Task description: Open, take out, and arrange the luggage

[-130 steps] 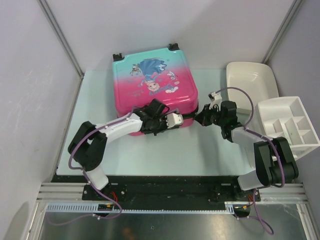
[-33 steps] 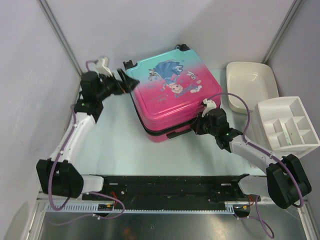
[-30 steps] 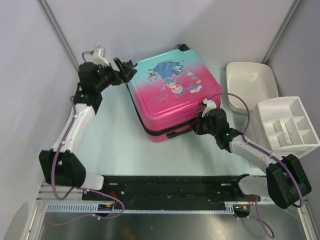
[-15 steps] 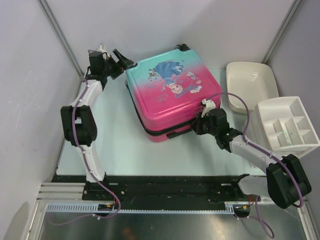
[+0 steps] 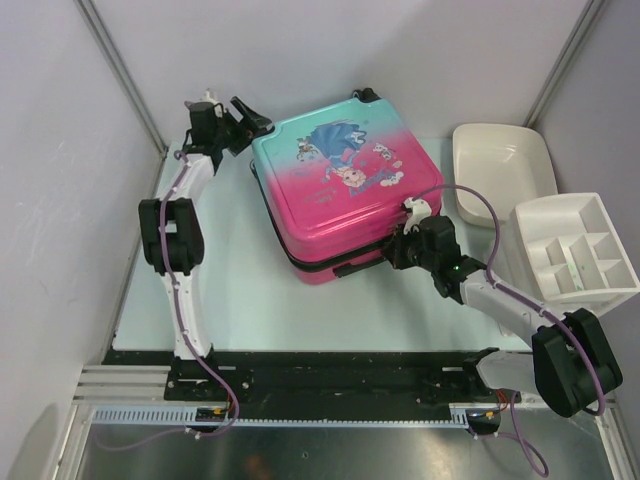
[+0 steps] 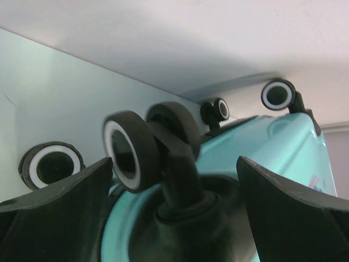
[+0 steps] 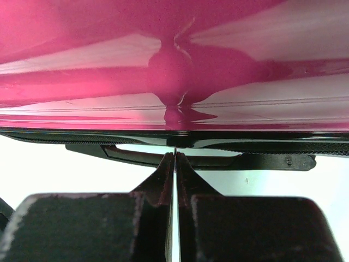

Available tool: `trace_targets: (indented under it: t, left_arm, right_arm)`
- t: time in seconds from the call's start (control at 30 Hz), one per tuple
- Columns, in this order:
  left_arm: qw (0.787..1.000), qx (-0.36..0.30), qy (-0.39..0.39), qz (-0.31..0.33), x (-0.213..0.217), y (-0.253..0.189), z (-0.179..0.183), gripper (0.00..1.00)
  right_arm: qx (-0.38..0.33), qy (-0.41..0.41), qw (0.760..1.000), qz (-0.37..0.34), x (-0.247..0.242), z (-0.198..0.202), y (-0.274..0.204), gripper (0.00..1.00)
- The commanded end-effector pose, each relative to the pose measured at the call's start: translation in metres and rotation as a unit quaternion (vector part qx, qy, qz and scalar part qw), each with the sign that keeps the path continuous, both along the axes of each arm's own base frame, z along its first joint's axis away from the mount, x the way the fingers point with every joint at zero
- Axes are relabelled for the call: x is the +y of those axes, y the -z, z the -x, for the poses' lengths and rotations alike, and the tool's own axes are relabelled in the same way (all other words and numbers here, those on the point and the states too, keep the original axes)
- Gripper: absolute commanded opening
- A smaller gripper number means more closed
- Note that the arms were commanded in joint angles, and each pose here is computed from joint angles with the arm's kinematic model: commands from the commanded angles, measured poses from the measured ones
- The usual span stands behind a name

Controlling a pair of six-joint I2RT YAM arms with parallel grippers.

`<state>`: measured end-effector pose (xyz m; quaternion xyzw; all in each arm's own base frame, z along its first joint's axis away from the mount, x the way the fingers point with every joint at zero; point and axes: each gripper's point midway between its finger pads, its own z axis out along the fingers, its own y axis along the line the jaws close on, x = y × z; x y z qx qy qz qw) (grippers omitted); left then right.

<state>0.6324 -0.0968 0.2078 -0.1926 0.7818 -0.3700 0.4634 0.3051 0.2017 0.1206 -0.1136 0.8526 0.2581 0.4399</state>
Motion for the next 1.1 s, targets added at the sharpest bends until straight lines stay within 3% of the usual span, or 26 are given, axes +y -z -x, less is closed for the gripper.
trace_targets:
  t: [0.0,0.53,0.63,0.67,0.73,0.77,0.83,0.97,1.03,1.07]
  left_arm:
    - [0.999,-0.033,-0.007,0.007,-0.003,-0.026,-0.014,0.99]
    - [0.993,-0.087,0.071,0.027,-0.039,-0.039,-0.028,0.8]
    - [0.993,-0.083,0.075,0.031,-0.037,-0.038,-0.026,0.6]
    - [0.993,-0.083,0.074,0.031,-0.032,-0.04,-0.024,0.47]
    - [0.994,-0.078,0.069,0.031,-0.025,-0.042,-0.016,0.32]
    - [0.994,-0.078,0.068,0.031,-0.023,-0.044,-0.013,0.14]
    - [0.996,-0.076,0.048,0.027,-0.002,-0.05,-0.001,0.0]
    - [0.997,-0.071,0.011,0.024,0.029,-0.062,0.03,0.0]
    - [0.999,-0.046,-0.007,0.028,0.039,-0.046,0.049,0.0]
    - [0.998,-0.056,-0.021,0.027,0.051,-0.061,0.062,0.0]
  right_arm:
    - [-0.049,-0.006,0.998,-0.039,0.011,-0.018,-0.028,0.0]
    - [-0.048,-0.007,0.998,-0.036,0.008,-0.02,-0.025,0.0]
    - [-0.053,-0.007,0.998,-0.038,0.008,-0.022,-0.027,0.0]
    - [-0.053,-0.006,0.998,-0.038,0.008,-0.022,-0.027,0.0]
    - [-0.057,-0.004,0.998,-0.038,0.007,-0.024,-0.028,0.0]
    - [-0.057,-0.001,0.998,-0.038,0.006,-0.026,-0.028,0.0]
    - [-0.062,0.002,0.997,-0.039,0.005,-0.028,-0.03,0.0]
    - [-0.077,0.003,0.996,-0.043,0.007,-0.037,-0.034,0.0]
    - [-0.093,0.004,0.995,-0.042,0.009,-0.048,-0.039,0.0]
    - [-0.105,0.003,0.993,-0.046,0.011,-0.054,-0.044,0.0]
